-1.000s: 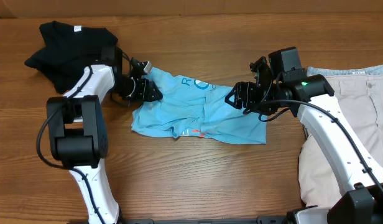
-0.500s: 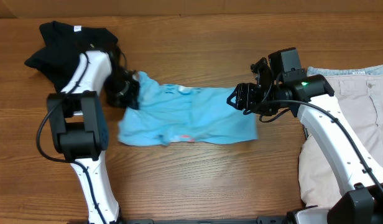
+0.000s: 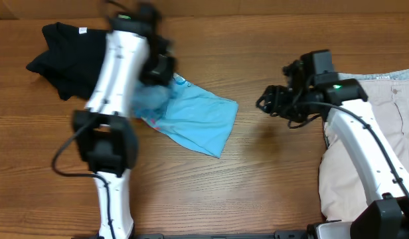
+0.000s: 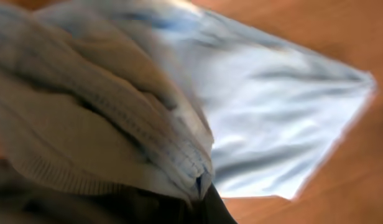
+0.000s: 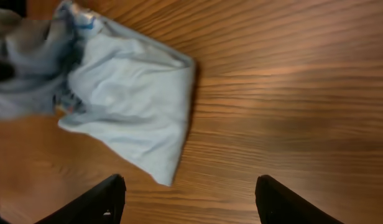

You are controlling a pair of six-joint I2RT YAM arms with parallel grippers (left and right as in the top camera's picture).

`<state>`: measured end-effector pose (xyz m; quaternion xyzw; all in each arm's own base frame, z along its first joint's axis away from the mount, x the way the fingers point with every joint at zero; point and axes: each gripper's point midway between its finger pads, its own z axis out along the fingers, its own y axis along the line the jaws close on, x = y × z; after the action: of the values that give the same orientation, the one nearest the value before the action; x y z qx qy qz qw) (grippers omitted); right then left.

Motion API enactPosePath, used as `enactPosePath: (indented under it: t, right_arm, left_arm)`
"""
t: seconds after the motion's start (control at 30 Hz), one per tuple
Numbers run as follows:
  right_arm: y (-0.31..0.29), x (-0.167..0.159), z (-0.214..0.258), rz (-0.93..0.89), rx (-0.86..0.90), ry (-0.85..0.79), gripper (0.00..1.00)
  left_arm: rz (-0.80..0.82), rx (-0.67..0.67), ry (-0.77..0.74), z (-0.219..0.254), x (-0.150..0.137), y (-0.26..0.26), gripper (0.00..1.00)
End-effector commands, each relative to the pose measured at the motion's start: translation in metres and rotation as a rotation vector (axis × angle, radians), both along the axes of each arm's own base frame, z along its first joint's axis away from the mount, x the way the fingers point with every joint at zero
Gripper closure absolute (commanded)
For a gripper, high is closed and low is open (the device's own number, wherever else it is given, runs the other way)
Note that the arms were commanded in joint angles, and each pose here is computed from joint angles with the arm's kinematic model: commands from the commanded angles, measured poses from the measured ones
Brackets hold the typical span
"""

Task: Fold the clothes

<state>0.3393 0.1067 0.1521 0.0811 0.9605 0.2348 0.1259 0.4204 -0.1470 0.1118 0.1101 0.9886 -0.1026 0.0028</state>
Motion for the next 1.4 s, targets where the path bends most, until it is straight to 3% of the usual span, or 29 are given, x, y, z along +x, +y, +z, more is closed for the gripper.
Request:
enactPosePath:
  t: [0.0,0.17,0.2,0.23,0.27,0.3,0.47,0.7,0.77,0.87,0.9,0.97,1.0,1.03,1.1,1.17,1.37]
  right_arm:
    - [-0.016,0.004,0.002,-0.039,-0.011,-0.002,0.29]
    - [-0.027,0.002,0.000,-0.062,-0.015,0.012,0.28]
    - [-0.027,0.003,0.000,-0.054,-0.018,0.007,0.27]
    - [-0.027,0.003,0.000,-0.053,-0.018,0.006,0.26]
    - [-0.027,0.003,0.000,-0.053,-0.019,0.007,0.26]
    - [-0.027,0.002,0.000,-0.053,-0.019,0.008,0.26]
    - [-0.026,0.001,0.000,-0.046,-0.014,0.012,0.25]
    - [0.010,-0.008,0.002,0.166,0.038,-0.047,0.26]
    - [0.025,-0.009,-0.003,0.227,0.021,-0.068,0.27]
    - [0.042,-0.006,-0.024,0.284,-0.063,-0.102,0.27]
    - [0.045,-0.003,-0.033,0.291,-0.101,-0.110,0.26]
    - [0.053,0.002,-0.050,0.297,-0.152,-0.116,0.37]
    - [0.059,0.005,-0.056,0.303,-0.155,-0.118,0.49]
    - [0.065,0.009,-0.062,0.313,-0.153,-0.126,0.55]
    - [0.071,0.020,-0.072,0.312,-0.149,-0.144,0.56]
    - [0.075,0.031,-0.081,0.285,-0.137,-0.154,0.39]
    - [0.091,0.049,-0.092,0.286,-0.071,-0.193,0.39]
  left_arm:
    - [-0.096,0.005,0.107,-0.025,-0.047,-0.061,0.91]
    - [-0.158,-0.052,0.170,-0.031,-0.093,-0.128,0.91]
    - [-0.167,-0.048,0.156,-0.030,-0.096,-0.137,0.83]
    - [-0.165,-0.037,0.147,-0.029,-0.097,-0.141,0.55]
    - [-0.155,-0.017,0.138,-0.030,-0.098,-0.141,0.16]
    - [-0.151,0.004,0.131,-0.030,-0.098,-0.140,0.00]
    - [-0.088,0.047,0.138,-0.019,-0.084,-0.110,0.00]
    - [0.073,-0.006,0.062,0.028,-0.025,-0.033,0.00]
    - [0.126,-0.040,0.050,0.033,-0.012,-0.012,0.05]
    - [0.183,-0.130,0.068,0.035,-0.001,0.009,0.56]
    - [0.182,-0.165,0.077,0.035,-0.001,0.012,0.68]
    - [0.146,-0.216,0.092,0.034,-0.003,0.015,0.87]
    - [0.123,-0.221,0.098,0.031,-0.005,0.017,0.94]
    - [0.098,-0.216,0.106,0.026,-0.008,0.020,0.96]
    - [0.078,-0.190,0.135,0.015,-0.015,0.025,0.96]
    - [0.081,-0.167,0.172,0.002,-0.022,0.028,0.96]
    - [0.085,-0.205,0.254,-0.033,-0.040,0.021,0.96]
